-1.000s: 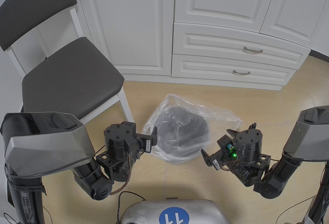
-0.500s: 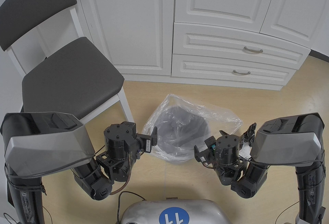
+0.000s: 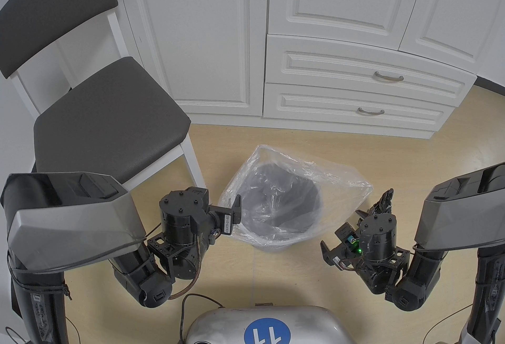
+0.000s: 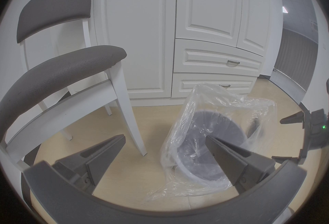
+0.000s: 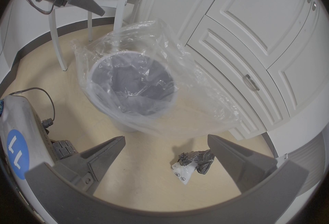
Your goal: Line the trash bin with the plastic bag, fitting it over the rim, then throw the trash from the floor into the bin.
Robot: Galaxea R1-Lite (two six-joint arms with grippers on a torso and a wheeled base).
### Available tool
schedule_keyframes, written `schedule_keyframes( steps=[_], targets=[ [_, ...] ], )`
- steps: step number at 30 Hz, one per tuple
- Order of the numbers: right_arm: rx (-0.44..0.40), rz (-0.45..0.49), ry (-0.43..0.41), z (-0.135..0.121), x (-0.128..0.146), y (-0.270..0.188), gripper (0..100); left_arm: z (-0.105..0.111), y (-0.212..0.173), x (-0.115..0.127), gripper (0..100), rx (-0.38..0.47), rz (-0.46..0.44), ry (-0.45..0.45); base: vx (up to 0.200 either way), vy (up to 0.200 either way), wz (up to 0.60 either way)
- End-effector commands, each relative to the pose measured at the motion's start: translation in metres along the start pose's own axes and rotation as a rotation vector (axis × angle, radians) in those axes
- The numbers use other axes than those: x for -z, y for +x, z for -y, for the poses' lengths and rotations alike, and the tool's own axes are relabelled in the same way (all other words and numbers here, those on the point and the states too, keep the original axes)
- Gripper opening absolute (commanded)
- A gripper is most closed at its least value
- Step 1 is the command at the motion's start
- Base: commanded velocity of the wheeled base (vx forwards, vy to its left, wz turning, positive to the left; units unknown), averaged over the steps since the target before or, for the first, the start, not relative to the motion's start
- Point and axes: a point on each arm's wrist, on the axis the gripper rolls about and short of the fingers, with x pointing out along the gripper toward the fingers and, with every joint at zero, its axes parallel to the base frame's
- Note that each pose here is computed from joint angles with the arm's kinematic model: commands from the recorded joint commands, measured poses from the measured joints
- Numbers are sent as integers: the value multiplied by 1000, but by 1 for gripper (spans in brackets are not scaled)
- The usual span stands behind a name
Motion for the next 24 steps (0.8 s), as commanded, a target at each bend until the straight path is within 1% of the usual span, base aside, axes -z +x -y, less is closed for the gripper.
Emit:
schedule_keyframes(
  steps=[1, 2, 6, 8, 10, 11, 12, 13, 15, 17, 18, 19, 21, 24],
  targets=[
    [8, 23, 2, 11, -6, -14, 100, 0, 0, 1, 100, 0, -1, 0, 0, 0, 0],
    [6, 24, 0, 11, -6, -14, 100, 0, 0, 1, 100, 0, -1, 0, 0, 0, 0],
    [-26, 34, -58, 23, -3, -36, 100, 0, 0, -1, 100, 0, 2, -1, 0, 0, 0],
    [-34, 54, -60, 29, -5, -38, 100, 0, -1, -2, 100, 0, 6, -3, 0, 0, 0],
    [-8, 92, -27, 33, -14, -32, 100, 2, -3, -6, 100, 7, 28, -11, 0, 0, 0],
    [12, 117, 11, 36, -21, -26, 100, 3, -4, -10, 100, 12, 47, -19, 0, 0, 0],
    [12, 117, 11, 36, -21, -26, 100, 3, -4, -10, 100, 12, 47, -19, 0, 0, 0],
    [45, 148, 98, 40, -32, -16, 100, 3, -7, -14, 100, 15, 62, -22, 0, 0, 0],
    [63, 173, 175, 41, -40, -5, 100, 2, -8, -15, 100, 13, 60, -21, 0, 0, 0],
    [98, 143, 189, 40, -37, 7, 100, 2, -9, -16, 100, 13, 63, -19, 0, 0, 0],
    [101, 138, 188, 40, -36, 8, 100, 2, -9, -16, 100, 13, 65, -20, 0, 0, 0],
    [121, 79, 175, 33, -29, 21, 100, 2, -13, -20, 100, 13, 73, -11, 0, 0, 0],
    [124, 60, 178, 24, -26, 33, 100, 1, -14, -20, 100, 14, 69, 6, 0, 0, 0],
    [147, 14, 179, 7, -14, 56, 100, 6, -17, -18, 100, 29, 71, 13, 0, 0, 0]
  ],
)
